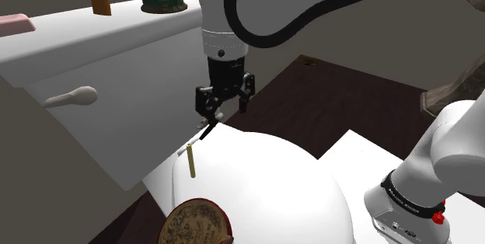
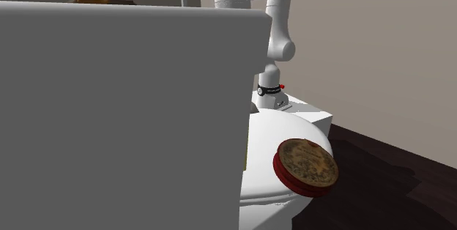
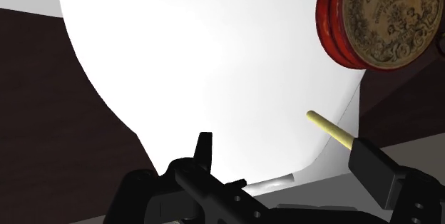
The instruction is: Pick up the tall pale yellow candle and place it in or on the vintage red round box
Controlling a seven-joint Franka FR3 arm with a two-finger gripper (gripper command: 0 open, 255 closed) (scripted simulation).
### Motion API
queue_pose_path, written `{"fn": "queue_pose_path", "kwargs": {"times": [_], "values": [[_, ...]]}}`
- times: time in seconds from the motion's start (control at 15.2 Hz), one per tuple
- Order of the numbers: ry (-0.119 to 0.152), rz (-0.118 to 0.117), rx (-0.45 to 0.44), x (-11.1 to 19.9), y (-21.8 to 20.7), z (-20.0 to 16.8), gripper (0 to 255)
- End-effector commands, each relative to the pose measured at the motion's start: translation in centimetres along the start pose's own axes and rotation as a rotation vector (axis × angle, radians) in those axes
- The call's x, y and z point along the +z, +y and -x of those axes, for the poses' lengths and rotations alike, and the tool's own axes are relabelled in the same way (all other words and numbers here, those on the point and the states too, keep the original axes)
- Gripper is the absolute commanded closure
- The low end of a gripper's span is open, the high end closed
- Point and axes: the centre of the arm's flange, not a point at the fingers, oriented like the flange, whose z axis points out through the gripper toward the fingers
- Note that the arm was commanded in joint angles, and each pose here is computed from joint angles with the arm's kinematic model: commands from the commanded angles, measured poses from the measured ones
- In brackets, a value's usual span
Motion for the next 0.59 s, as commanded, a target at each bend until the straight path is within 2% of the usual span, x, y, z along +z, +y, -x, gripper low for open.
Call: {"fn": "queue_pose_path", "kwargs": {"times": [0.0, 0.4, 0.53], "values": [[0.004, 0.002, -0.002, 0.8, -2.4, -0.6, 0], [0.017, 0.011, -0.01, 3.3, -9.6, -3.0, 0], [0.018, 0.011, -0.01, 4.0, -10.0, -3.2, 0]]}}
